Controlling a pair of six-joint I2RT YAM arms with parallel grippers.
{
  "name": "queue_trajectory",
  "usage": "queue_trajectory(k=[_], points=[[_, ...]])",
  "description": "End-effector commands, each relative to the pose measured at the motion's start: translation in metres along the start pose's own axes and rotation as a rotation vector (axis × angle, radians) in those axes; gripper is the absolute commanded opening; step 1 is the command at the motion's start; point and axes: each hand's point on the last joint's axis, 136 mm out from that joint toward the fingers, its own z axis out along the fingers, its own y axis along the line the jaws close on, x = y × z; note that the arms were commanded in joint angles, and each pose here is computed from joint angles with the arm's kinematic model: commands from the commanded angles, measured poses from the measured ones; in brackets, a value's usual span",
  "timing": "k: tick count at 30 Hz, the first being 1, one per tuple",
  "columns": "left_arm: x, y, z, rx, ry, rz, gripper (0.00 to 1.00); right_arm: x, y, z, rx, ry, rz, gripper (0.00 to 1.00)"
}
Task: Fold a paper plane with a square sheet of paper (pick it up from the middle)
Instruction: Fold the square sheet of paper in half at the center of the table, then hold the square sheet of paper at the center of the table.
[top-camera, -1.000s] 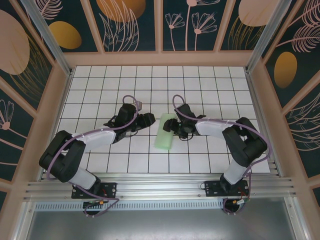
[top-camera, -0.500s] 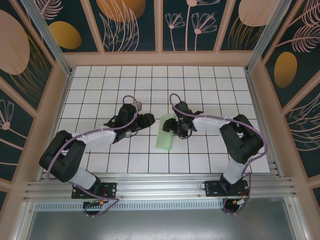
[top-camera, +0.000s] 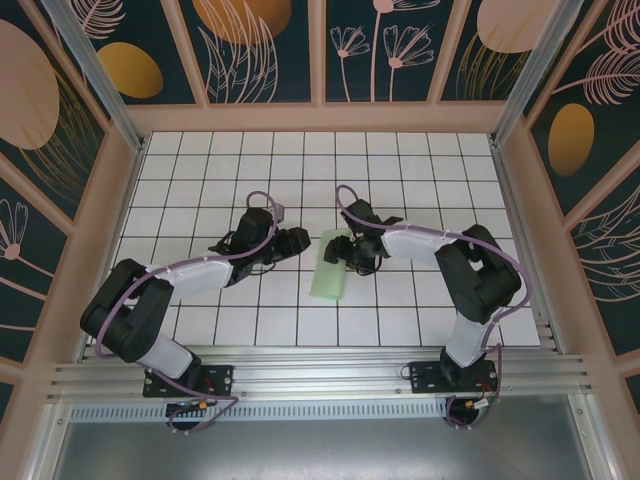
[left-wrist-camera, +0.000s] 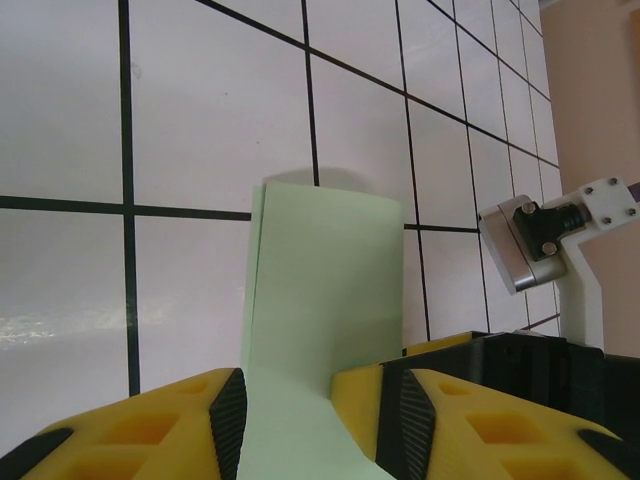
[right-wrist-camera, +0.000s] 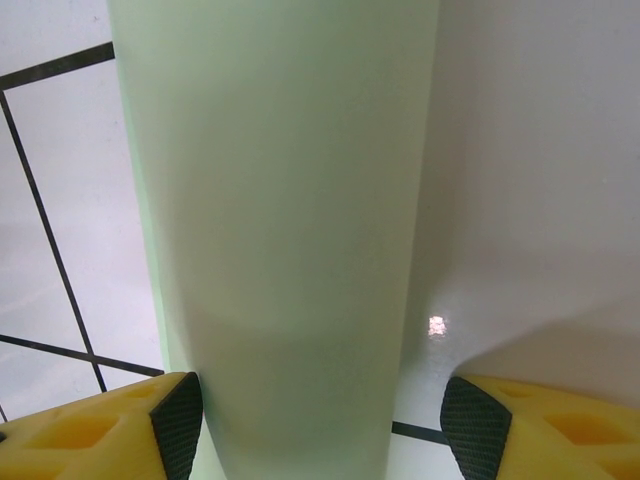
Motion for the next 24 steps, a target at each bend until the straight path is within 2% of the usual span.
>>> queue_trajectory(k=[1, 12, 18, 21, 24], points=[[-0.002, -0.008, 0.002, 0.018, 0.009, 0.022, 0.48, 0.016, -0.04, 0.032, 0.137, 0.053, -0.02, 0.71], [0.0, -0.008, 0.005, 0.023, 0.022, 0.023, 0.47, 0.019, -0.053, 0.038, 0.212, 0.072, -0.021, 0.72], [0.004, -0.007, 0.01, 0.022, 0.049, 0.022, 0.45, 0.019, -0.057, 0.039, 0.232, 0.075, -0.029, 0.69], [0.009, -0.003, 0.016, 0.01, 0.084, 0.009, 0.42, 0.02, -0.06, 0.039, 0.247, 0.076, -0.03, 0.69], [0.013, -0.002, 0.021, 0.016, 0.112, -0.002, 0.32, 0.02, -0.06, 0.04, 0.248, 0.077, -0.029, 0.69]])
